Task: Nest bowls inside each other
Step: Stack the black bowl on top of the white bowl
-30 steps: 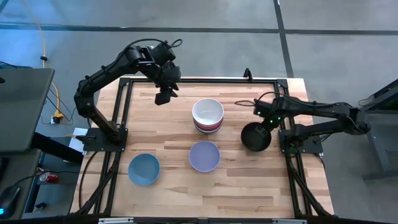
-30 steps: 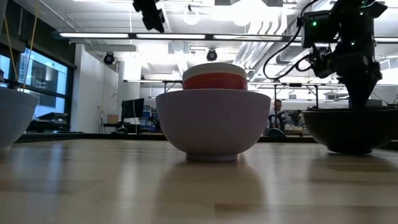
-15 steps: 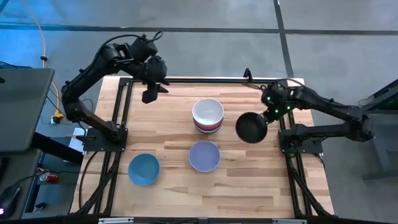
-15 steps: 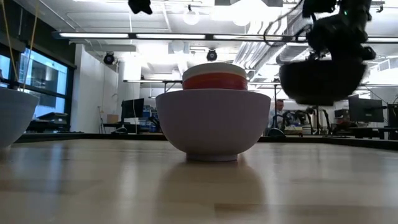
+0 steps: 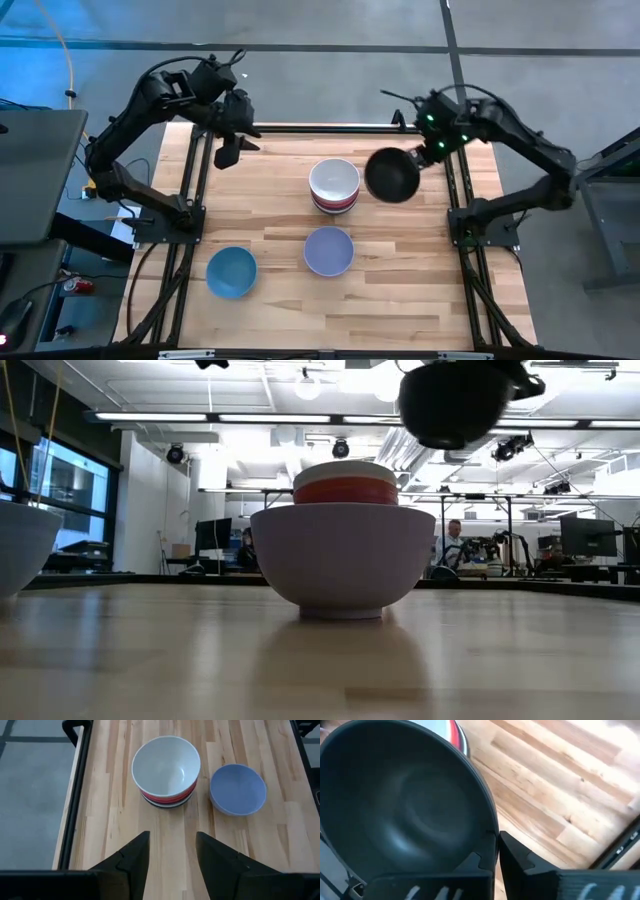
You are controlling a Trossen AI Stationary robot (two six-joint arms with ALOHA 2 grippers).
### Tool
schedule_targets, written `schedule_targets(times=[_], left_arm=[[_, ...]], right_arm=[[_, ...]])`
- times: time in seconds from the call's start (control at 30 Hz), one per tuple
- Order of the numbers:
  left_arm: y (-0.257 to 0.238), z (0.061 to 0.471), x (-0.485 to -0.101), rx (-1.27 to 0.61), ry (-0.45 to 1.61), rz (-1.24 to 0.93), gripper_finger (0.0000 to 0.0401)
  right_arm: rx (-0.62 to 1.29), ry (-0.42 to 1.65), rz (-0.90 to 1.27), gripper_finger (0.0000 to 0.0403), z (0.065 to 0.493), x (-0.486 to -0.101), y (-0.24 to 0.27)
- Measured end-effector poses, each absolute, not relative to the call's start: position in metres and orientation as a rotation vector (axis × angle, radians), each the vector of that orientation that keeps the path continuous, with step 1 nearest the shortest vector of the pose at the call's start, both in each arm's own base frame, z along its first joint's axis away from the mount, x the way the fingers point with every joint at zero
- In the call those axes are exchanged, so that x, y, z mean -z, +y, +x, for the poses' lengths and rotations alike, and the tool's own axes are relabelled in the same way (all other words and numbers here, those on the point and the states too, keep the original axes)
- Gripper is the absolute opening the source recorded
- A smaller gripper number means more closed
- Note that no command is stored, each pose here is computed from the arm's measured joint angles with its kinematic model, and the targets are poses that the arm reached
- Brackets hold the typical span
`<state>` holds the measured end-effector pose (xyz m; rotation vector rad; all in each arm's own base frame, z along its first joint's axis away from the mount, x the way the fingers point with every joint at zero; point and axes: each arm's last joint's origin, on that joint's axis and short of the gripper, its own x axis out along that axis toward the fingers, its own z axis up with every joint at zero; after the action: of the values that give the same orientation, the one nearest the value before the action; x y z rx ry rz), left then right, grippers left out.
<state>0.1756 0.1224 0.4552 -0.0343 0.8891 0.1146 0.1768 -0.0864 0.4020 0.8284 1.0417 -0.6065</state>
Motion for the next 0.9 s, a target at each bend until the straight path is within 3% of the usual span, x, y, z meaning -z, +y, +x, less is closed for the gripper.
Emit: schedule_targets(times=[0.2,0.5,0.9], left_arm=[[0.115,0.167,-0.458,-0.113,0.897,-0.038,0.0149],[0.104,0.146,-0.466,-0.119,0.885,0.001,0.0149],[0.094,0.119,-0.453,-0.158,0.87,0.04,0.0149]], right_arm=[[0.561,1.093,0.826,0.0,0.223,-0.412,-0.114],[0.446,1.179,0.804,0.0,0.298,-0.389,-0.153],[0.398,1.243,0.825,0.0,0.338,-0.356,-0.175]])
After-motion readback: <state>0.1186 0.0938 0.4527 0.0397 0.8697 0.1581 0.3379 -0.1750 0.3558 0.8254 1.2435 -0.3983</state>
